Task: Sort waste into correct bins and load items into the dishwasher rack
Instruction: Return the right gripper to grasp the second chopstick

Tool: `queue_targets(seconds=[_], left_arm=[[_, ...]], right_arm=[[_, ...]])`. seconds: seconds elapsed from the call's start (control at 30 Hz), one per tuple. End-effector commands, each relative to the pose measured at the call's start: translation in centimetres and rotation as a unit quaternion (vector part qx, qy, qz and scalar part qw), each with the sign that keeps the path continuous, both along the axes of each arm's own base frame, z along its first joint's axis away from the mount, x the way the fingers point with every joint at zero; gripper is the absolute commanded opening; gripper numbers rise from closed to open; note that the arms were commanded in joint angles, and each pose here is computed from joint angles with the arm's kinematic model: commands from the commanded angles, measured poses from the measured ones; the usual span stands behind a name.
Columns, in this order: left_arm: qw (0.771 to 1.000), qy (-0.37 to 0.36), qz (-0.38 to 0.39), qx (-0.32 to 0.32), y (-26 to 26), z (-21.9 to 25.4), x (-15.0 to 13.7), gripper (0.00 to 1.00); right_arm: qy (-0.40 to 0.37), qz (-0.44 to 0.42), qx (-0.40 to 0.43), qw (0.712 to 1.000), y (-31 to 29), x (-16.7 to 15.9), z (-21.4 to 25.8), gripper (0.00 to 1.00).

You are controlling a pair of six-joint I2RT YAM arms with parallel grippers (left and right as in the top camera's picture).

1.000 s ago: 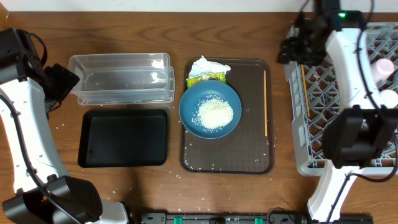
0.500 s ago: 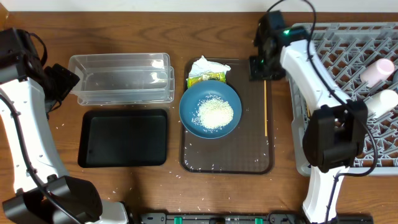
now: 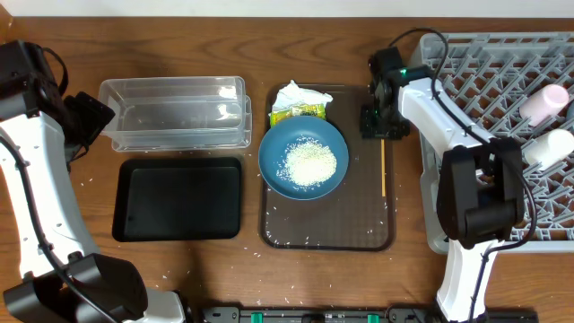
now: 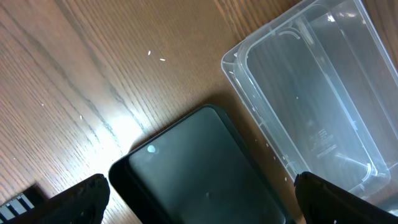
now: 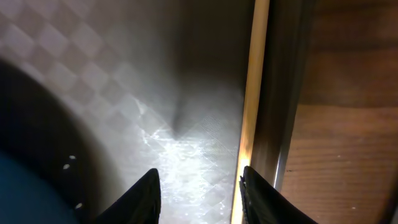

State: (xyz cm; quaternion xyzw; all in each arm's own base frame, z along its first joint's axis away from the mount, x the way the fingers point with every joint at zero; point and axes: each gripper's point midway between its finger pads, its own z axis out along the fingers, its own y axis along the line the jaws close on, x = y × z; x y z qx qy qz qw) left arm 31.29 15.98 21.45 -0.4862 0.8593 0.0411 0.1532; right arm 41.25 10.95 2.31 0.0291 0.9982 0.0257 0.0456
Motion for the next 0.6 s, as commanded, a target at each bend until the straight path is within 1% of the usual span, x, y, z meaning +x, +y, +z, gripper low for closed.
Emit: queue_targets(seconds=[0.0, 0.4, 0.57], left_arm=[[1.0, -0.011, 0.007, 0.007, 0.2, 0.9, -0.1, 0.98], [1.0, -0.011, 0.007, 0.007, 0.2, 0.9, -0.1, 0.98], [1.0, -0.011, 0.007, 0.007, 0.2, 0.9, -0.1, 0.98]], right_arm=[[0.005, -0.017, -0.013, 1.0, -1.1, -0.2, -0.6, 0.4], [0.002, -0.021, -0.018, 1.0, -1.6, -0.3, -1.3, 0.38], [0.004, -0.017, -0.018, 1.0, -1.3, -0.7, -2.0, 0.36]])
